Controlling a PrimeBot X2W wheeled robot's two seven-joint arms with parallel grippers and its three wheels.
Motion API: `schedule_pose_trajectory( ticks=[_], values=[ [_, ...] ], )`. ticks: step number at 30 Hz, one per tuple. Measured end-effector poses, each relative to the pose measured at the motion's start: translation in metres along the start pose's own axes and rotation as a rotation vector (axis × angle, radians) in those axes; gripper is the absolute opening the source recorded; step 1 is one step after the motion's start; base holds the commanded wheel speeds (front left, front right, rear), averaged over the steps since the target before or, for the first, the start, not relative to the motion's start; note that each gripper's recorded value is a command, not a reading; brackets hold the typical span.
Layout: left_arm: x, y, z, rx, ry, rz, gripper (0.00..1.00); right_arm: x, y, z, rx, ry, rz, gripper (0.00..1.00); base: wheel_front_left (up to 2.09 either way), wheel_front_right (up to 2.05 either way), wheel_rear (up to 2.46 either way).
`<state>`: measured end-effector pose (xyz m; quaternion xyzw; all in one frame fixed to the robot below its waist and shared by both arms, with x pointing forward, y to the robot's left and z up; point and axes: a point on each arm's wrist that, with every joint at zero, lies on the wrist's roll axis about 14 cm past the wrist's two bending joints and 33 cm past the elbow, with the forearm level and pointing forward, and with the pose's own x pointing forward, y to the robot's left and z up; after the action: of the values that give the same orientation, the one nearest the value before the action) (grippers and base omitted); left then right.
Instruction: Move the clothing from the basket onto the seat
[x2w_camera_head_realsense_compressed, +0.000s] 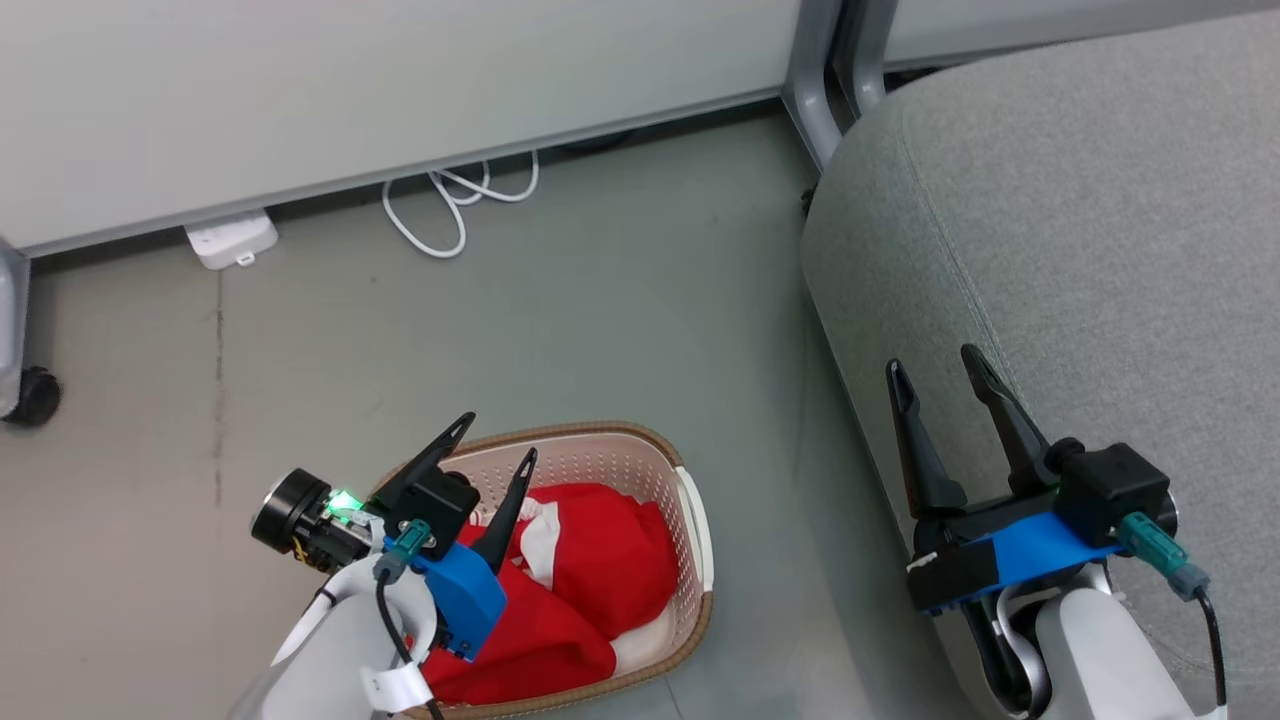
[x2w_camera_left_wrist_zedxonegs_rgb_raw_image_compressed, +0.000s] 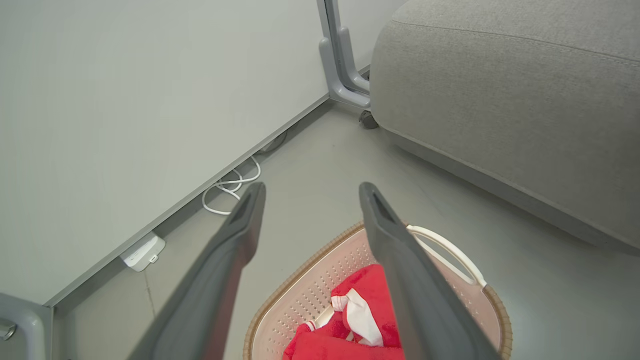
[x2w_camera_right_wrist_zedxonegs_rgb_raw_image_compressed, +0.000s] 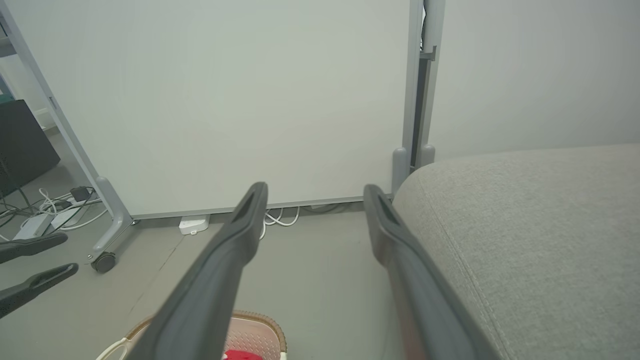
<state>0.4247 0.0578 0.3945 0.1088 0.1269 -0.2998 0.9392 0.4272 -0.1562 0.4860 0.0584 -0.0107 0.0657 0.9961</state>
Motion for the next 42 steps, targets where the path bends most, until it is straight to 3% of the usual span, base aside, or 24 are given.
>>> schedule_pose_trajectory(
  ticks=[10, 23, 42],
  values=[
    [0.03, -0.024, -0.085, 0.104, 0.255, -0.234, 1.0, 0.027, -0.024, -0.023, -0.012, 0.04, -0.044, 1.0, 0.0, 0.0, 0.0],
    [0.033, -0.036, -0.205, 0.258, 0.611, -0.491, 1.0, 0.061, -0.046, -0.066, -0.037, 0.1, -0.064, 1.0, 0.0, 0.0, 0.0],
    [0.036, -0.043, -0.326, 0.365, 0.908, -0.671, 1.0, 0.091, -0.061, -0.133, -0.078, 0.171, -0.044, 1.0, 0.0, 0.0, 0.0]
  ],
)
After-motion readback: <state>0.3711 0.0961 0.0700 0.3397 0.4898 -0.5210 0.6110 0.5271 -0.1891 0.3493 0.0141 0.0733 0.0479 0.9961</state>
